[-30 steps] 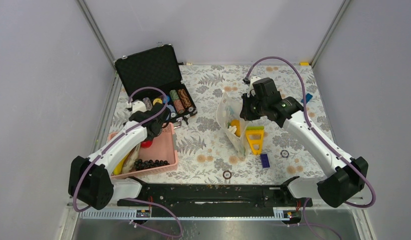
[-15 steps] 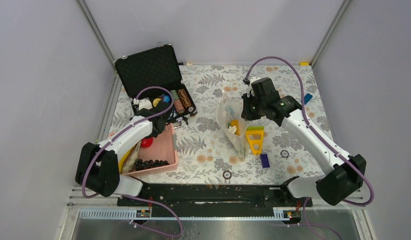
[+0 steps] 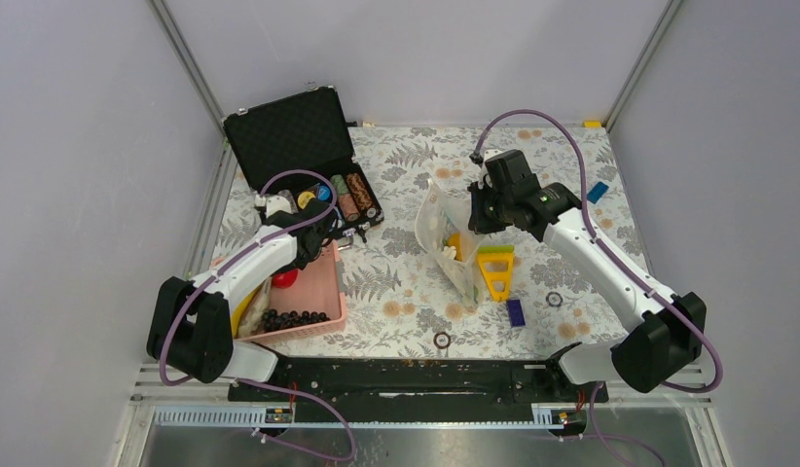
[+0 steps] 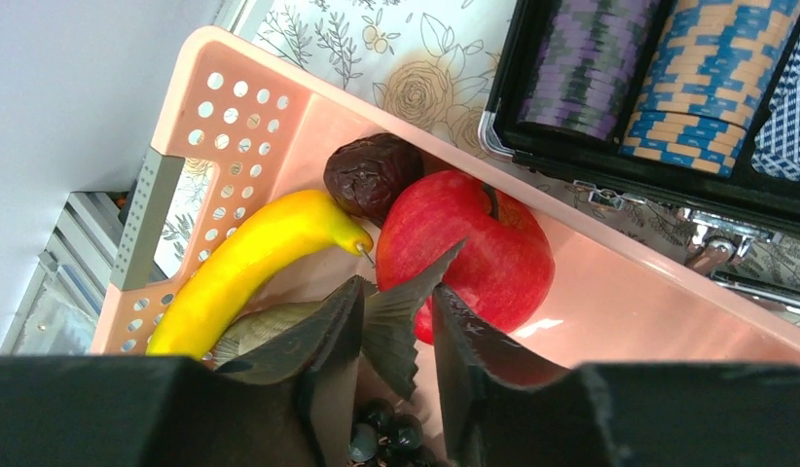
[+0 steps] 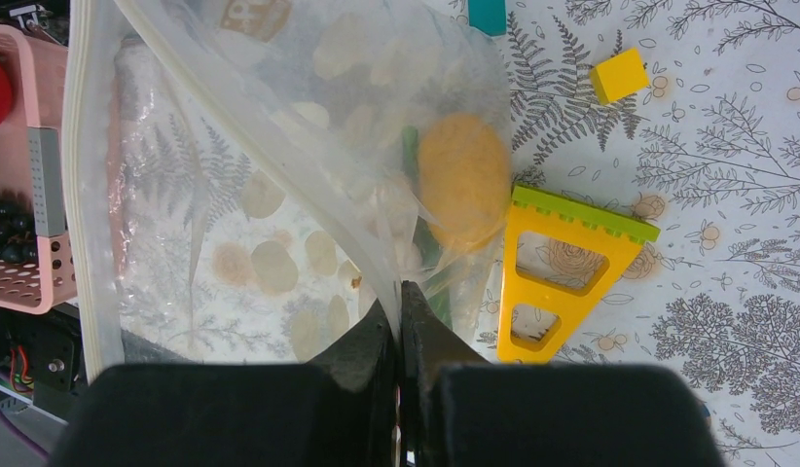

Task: Place the food in the zip-top bag and seal the zipper
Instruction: Pick up the fake fish from the bin, then place the fake fish in the zipper food storage bag.

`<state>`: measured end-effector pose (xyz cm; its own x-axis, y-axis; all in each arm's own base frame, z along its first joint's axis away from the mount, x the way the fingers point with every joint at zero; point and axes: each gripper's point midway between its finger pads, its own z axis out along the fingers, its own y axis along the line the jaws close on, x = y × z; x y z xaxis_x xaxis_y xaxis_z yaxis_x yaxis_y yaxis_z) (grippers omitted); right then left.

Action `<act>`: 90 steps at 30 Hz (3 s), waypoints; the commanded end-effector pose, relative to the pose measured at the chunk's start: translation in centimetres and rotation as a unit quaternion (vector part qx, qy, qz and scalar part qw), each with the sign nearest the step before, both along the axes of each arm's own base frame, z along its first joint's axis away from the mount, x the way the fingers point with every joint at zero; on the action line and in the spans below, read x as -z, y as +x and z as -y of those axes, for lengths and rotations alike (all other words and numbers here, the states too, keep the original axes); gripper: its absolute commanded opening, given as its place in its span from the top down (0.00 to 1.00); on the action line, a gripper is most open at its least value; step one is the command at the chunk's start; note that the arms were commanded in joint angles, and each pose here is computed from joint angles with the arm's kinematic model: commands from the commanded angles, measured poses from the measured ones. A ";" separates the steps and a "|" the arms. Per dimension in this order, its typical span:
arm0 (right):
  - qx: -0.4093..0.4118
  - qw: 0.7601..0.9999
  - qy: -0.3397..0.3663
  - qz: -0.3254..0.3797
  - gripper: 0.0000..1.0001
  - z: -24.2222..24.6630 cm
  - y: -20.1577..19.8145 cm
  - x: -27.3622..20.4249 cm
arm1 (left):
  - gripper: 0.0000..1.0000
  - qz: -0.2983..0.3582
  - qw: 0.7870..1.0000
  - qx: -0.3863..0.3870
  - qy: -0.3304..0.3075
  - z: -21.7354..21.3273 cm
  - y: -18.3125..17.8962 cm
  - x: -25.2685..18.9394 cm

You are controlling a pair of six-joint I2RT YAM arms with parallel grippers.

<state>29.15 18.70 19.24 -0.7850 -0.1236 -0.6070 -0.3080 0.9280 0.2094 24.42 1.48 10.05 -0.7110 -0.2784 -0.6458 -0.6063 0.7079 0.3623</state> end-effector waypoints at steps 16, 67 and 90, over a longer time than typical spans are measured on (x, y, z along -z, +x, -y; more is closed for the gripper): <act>0.006 1.000 -0.002 0.016 0.96 0.2 0.3 -1.3 | 1.00 0.112 0.993 -0.043 0.003 -1.4 0.0 -6.8; -0.006 0.998 0.043 0.039 0.97 -0.1 -1.3 -3.4 | 1.00 0.475 0.552 0.510 -0.457 27.2 1.8 -40.8; -0.019 0.997 0.064 0.032 0.97 -1.1 -1.5 -3.1 | 1.00 0.290 0.590 0.512 -0.553 36.4 3.4 -26.8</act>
